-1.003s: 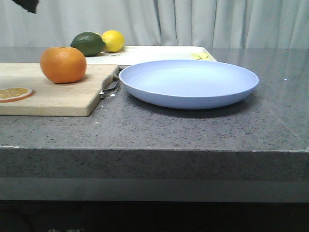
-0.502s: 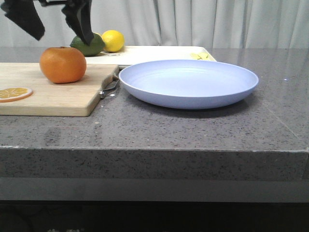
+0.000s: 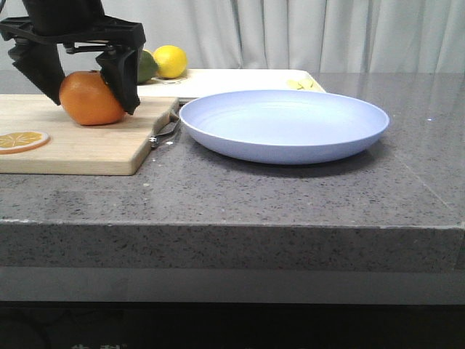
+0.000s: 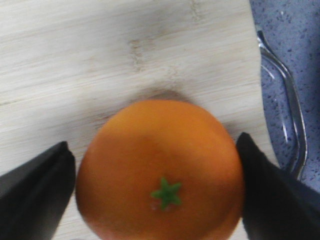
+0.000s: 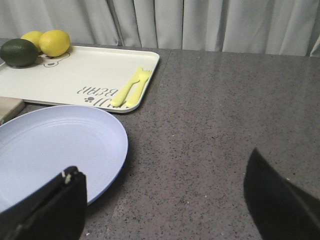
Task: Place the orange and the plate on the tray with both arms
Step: 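Lower the left gripper over the orange on the cutting board and close, then lift the orange with the left gripper and carry it over the plate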
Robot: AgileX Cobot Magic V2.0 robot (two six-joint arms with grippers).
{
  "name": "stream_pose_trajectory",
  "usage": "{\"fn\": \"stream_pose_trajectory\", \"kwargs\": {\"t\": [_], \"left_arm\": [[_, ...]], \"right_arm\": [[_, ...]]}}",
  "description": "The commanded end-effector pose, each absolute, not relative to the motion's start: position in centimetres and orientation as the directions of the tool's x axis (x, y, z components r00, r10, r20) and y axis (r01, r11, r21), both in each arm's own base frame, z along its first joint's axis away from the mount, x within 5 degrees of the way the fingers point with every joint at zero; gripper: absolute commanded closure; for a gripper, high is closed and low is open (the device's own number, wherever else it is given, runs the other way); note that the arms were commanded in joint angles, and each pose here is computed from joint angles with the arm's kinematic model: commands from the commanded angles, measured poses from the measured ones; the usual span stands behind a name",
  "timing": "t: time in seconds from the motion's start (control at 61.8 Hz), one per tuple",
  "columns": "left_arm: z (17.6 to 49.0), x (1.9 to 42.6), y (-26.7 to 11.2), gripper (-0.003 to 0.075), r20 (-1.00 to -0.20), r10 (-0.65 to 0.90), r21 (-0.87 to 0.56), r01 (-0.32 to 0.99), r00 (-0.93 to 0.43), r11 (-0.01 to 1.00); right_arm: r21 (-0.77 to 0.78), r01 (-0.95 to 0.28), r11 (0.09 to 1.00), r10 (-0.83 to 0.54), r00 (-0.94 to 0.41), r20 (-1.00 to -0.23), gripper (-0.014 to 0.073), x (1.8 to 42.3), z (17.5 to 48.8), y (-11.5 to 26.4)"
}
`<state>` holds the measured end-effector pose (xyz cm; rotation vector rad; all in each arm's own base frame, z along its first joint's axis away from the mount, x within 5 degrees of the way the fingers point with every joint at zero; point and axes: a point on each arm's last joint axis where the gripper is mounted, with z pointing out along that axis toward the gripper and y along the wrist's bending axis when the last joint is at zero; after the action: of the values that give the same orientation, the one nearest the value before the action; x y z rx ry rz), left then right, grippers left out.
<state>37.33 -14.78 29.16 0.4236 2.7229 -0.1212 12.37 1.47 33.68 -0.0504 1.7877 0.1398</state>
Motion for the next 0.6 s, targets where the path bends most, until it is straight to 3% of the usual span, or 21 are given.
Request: {"fn": "stream_pose_trajectory", "kwargs": {"t": [0.0,0.081,0.178,0.356,0.582], "left_arm": [[32.3,36.8,-14.9,0.0234,-0.480,0.267,-0.032,0.320,-0.836,0.947],[32.3,36.8,-14.9,0.0338,-0.480,0.267,-0.032,0.320,-0.836,0.947],[32.4,36.8,-14.8,0.0403,-0.484,0.266,-0.032,0.321,-0.834,0.947],[35.2,36.7,-15.6,0.0413,-0.550,0.262,-0.044,0.340,-0.793,0.939],[38.1,35.2,-20.2,0.0413,-0.671,0.304,-0.054,0.454,-0.676,0.889]], "right_arm": [[0.056,-0.106,0.993,0.044,-0.112,-0.993,-0.0048,12.4,35.6,1.3],[0.056,-0.106,0.993,0.044,-0.112,-0.993,-0.0048,12.4,35.6,1.3],[0.056,-0.106,0.993,0.044,-0.112,-0.993,-0.0048,12.4,35.6,1.3],[0.056,-0.106,0.993,0.044,-0.113,-0.993,-0.0048,12.4,35.6,1.3],[0.056,-0.106,0.993,0.044,-0.114,-0.992,-0.0048,12.4,35.6,1.3]]}}
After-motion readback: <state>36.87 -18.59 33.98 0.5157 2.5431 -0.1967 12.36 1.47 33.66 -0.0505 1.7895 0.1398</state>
